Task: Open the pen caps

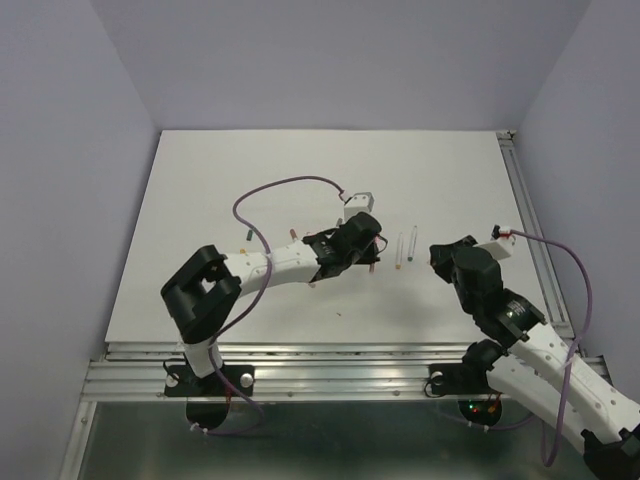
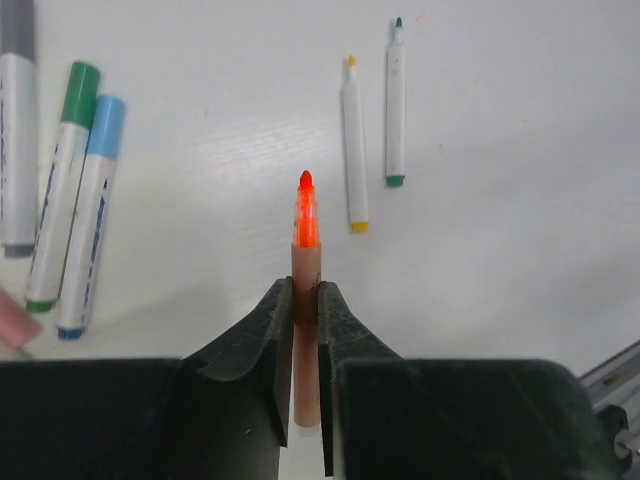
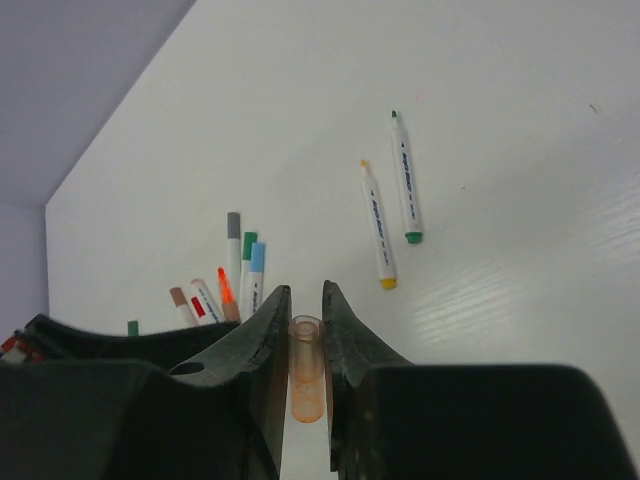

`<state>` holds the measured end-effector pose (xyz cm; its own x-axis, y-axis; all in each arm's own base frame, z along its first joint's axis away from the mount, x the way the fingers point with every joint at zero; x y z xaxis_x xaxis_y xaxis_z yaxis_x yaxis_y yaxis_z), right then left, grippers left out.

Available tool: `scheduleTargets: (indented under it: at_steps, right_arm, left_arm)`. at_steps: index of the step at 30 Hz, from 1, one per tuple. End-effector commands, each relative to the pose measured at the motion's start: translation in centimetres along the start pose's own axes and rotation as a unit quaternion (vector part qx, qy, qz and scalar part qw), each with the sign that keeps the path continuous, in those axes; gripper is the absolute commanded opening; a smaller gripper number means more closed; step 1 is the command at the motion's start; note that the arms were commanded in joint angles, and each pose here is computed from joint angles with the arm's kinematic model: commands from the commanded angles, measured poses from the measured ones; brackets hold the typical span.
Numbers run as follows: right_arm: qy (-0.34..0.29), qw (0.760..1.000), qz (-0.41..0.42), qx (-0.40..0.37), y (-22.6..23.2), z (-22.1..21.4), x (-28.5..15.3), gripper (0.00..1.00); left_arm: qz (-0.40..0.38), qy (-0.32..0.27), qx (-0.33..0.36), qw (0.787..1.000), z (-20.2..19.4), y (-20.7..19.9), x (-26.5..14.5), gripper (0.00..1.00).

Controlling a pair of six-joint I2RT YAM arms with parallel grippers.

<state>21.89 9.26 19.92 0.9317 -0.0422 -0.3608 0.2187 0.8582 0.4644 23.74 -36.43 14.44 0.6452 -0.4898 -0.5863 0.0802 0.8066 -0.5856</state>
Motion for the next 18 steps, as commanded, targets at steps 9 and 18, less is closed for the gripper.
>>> scheduleTargets:
  at_steps: [9, 18]
  right_arm:
    - [0.005, 0.999, 0.033, 0.021, 0.5, 0.5, -1.4, 0.01]
    - [0.010, 0.999, 0.032, 0.008, 0.5, 0.1, -1.0, 0.04]
  left_arm:
    - [0.024, 0.021, 0.053, 0.998, 1.5, -2.2, 9.8, 0.00]
    - [0.040, 0.034, 0.055, 0.997, 0.7, -2.2, 13.2, 0.00]
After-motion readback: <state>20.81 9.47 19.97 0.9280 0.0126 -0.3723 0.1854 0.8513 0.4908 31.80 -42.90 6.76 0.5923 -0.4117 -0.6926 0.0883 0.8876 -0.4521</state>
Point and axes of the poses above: each gripper's point midway between its finger pads, its own x axis out along the fingers, its own y axis along the line the jaws close on, z = x × y, the point moved 4 cm from there along -x, back along the fingers, and after that the axes turned 13 degrees about -x, right-handed, at the moved point
